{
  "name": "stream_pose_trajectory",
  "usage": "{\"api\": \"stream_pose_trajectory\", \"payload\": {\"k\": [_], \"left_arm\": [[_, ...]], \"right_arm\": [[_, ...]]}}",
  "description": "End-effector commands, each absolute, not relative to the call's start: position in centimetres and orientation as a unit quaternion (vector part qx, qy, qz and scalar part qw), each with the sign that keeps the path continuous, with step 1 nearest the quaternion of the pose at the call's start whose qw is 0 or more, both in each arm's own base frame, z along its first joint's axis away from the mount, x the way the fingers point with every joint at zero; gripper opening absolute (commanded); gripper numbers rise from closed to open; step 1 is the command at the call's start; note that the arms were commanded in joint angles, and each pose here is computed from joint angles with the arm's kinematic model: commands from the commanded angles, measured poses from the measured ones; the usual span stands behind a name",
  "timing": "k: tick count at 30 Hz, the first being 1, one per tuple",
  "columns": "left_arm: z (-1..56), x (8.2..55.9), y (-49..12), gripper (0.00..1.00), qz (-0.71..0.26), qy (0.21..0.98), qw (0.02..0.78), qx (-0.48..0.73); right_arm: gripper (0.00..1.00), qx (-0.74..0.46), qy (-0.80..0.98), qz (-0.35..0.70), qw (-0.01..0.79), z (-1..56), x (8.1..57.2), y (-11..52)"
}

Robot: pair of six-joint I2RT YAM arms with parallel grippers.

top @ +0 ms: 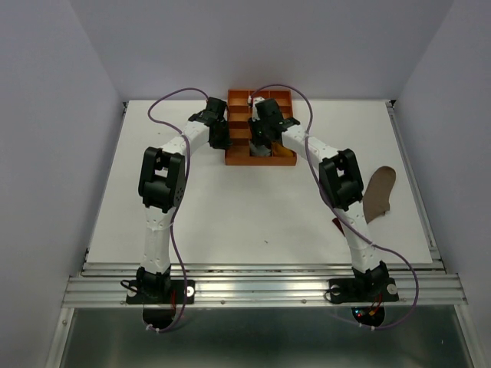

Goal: Roll the socks
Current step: Place the sock in the storage box.

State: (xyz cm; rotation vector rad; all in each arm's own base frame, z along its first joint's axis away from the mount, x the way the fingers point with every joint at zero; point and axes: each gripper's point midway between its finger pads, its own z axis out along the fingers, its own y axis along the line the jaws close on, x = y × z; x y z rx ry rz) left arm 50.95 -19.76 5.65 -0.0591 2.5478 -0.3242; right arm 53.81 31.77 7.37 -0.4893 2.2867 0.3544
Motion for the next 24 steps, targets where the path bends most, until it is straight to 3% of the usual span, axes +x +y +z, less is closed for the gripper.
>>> {"api": "stream_pose_trajectory", "payload": {"k": [1, 6, 10, 14, 15, 17, 21, 22, 23, 24], "left_arm": [[5.1, 52.0, -20.5, 0.00, -0.140, 0.947, 0.287, -0.025], [5.1, 52.0, -20.5, 0.00, -0.141, 0.947, 0.288, -0.027], [5.4, 52.0, -20.6, 0.00, -0.143, 0.946, 0.289, -0.034], [6.3, 52.6, -20.5, 0.00, -0.142, 0.942, 0.302, -0.043], [6.7, 52.8, -20.3, 0.02, -0.139, 0.941, 0.305, -0.048], [7.6, 53.2, -20.2, 0.10, -0.139, 0.936, 0.320, -0.055], [10.0, 53.9, -19.9, 0.42, -0.138, 0.925, 0.349, -0.059], [10.5, 54.0, -19.9, 0.46, -0.140, 0.923, 0.354, -0.057], [11.2, 54.1, -19.9, 0.51, -0.140, 0.920, 0.360, -0.059], [12.3, 54.2, -19.8, 0.54, -0.141, 0.917, 0.369, -0.059]], "right_arm": [[0.24, -0.197, 0.907, 0.123, 0.351, 3.7, 53.7, 31.6], [0.27, -0.169, 0.911, 0.085, 0.366, 4.0, 54.5, 30.3], [0.32, -0.158, 0.898, 0.075, 0.404, 8.0, 55.5, 29.9], [0.49, -0.138, 0.878, 0.065, 0.453, 13.6, 56.3, 29.2], [0.58, -0.136, 0.870, 0.067, 0.469, 15.8, 56.3, 29.0], [0.60, -0.119, 0.863, 0.065, 0.486, 17.9, 56.3, 28.6], [0.74, -0.107, 0.847, 0.085, 0.513, 22.7, 55.1, 28.1], [0.77, -0.109, 0.848, 0.088, 0.511, 22.8, 54.7, 28.0], [1.00, -0.107, 0.846, 0.092, 0.515, 23.6, 54.4, 28.0], [1.00, -0.108, 0.844, 0.095, 0.516, 24.1, 54.1, 27.9]]}}
